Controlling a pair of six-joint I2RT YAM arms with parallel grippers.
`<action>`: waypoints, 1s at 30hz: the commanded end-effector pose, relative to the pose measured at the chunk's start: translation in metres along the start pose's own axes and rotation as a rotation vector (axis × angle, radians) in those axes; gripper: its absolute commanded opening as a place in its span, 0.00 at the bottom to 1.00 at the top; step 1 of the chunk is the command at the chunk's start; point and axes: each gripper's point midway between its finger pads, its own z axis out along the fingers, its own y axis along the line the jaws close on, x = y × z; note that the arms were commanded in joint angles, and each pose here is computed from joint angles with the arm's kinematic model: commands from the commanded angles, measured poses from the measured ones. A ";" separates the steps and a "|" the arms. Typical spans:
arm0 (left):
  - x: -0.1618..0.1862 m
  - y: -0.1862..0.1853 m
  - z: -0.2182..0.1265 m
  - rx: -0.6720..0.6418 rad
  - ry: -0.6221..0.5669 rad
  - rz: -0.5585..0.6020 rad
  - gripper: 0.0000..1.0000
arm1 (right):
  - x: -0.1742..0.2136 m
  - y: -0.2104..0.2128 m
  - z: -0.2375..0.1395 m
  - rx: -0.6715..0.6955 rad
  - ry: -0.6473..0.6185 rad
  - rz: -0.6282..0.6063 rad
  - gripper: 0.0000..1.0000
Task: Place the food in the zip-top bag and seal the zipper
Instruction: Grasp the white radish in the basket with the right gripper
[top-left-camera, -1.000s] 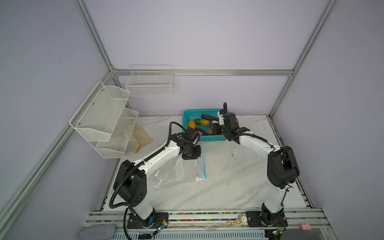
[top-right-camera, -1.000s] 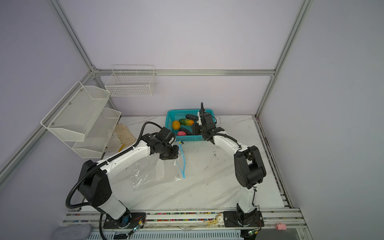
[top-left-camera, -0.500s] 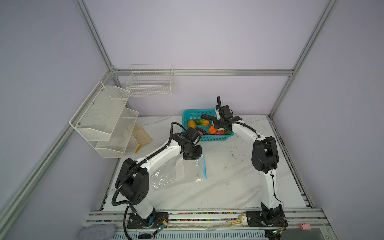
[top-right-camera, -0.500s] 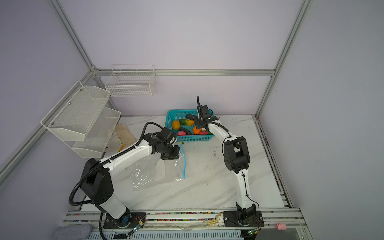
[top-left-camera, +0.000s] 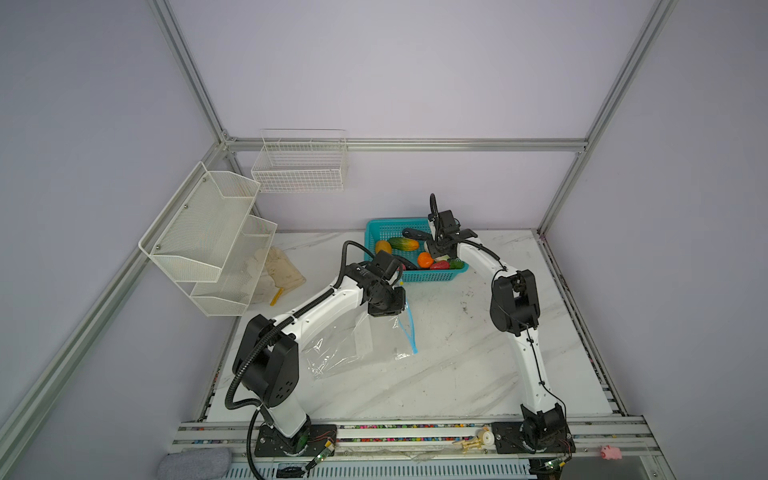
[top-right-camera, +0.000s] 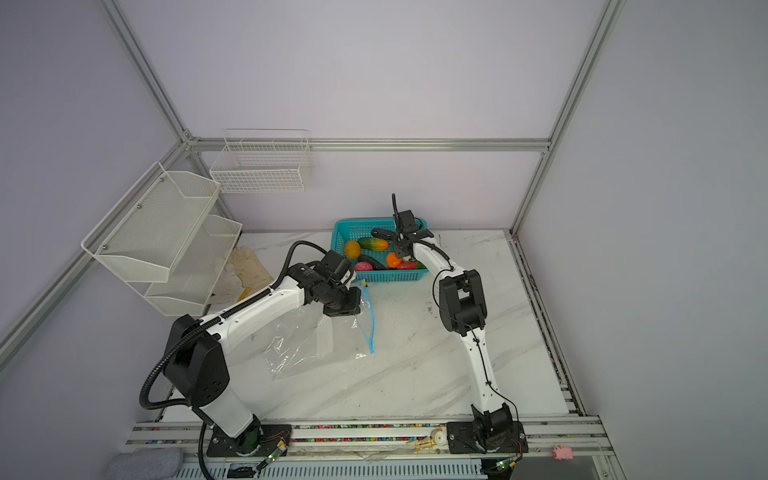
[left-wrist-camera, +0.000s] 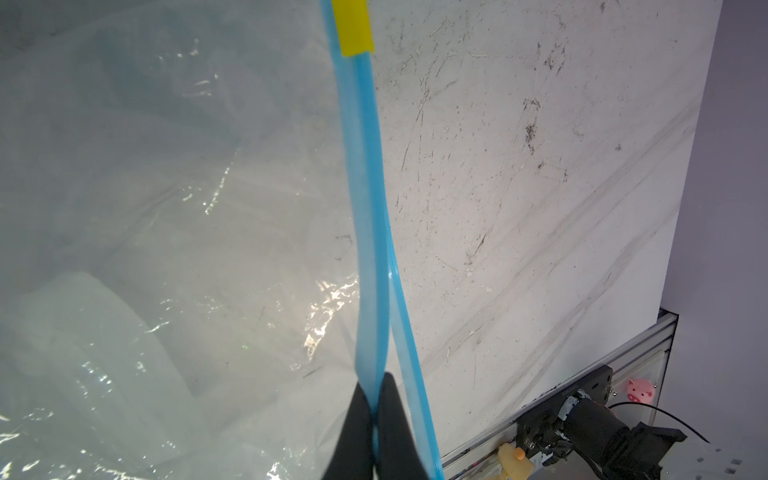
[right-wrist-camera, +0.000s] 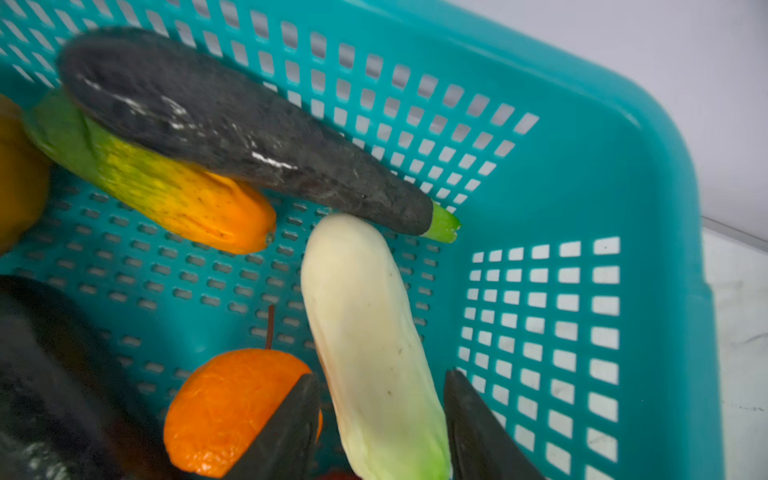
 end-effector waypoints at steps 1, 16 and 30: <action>-0.020 -0.020 -0.021 0.056 -0.063 0.028 0.00 | 0.004 -0.012 0.002 0.009 0.026 -0.011 0.51; -0.020 -0.020 -0.022 0.059 -0.072 0.019 0.00 | 0.032 -0.005 0.033 -0.066 0.093 0.019 0.51; -0.019 -0.021 -0.021 0.065 -0.065 0.019 0.00 | 0.037 0.000 0.051 -0.084 0.113 0.027 0.64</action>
